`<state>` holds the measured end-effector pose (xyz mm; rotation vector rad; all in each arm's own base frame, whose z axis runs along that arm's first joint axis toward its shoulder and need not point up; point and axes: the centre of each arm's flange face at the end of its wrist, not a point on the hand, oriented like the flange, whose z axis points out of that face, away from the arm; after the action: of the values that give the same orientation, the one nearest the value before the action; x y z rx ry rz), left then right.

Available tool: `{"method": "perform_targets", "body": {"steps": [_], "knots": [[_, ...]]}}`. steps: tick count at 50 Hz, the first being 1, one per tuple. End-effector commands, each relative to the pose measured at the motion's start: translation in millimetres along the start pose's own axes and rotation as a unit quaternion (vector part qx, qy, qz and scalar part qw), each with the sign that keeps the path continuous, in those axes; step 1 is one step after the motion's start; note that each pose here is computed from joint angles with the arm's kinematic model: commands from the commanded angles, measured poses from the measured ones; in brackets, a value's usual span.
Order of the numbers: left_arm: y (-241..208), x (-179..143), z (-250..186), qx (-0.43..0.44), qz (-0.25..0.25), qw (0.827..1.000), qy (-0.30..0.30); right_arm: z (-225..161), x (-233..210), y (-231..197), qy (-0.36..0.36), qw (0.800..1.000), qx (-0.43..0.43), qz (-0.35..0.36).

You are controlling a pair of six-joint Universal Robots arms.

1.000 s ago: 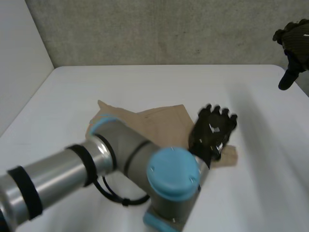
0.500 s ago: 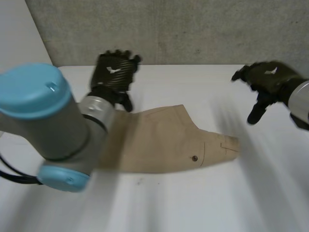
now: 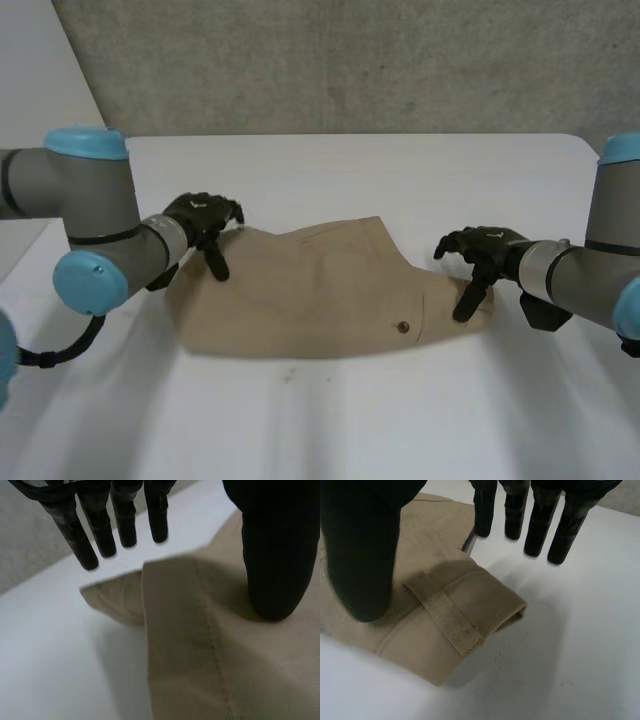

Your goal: Fold the shorts.

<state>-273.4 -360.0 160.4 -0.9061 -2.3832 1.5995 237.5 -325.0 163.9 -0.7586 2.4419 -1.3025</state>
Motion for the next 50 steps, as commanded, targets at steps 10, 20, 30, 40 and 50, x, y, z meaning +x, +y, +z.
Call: {"method": "perform_targets", "body": {"steps": [10,20,30,40,50], "knots": [[-1.8,-0.3,12.1,0.008,0.028,1.000,-0.003,16.5,-8.2,-6.0,-0.011,0.999,0.016,-0.032],[-85.2,-31.0,13.6,0.240,0.057,0.964,-0.100,19.3,-28.7,-97.2,0.048,0.957,0.224,-0.178],[-214.6,-72.8,-54.8,0.576,0.041,0.769,-0.273,-54.6,-33.5,-223.0,0.220,0.723,0.614,-0.227],[-113.7,-21.9,-12.6,0.438,0.035,0.878,-0.191,-14.2,-66.7,-144.5,0.119,0.854,0.443,-0.245],[-0.1,16.3,-12.0,0.244,0.039,0.961,-0.124,4.3,-75.5,-33.5,0.055,0.940,0.233,-0.244]]}}
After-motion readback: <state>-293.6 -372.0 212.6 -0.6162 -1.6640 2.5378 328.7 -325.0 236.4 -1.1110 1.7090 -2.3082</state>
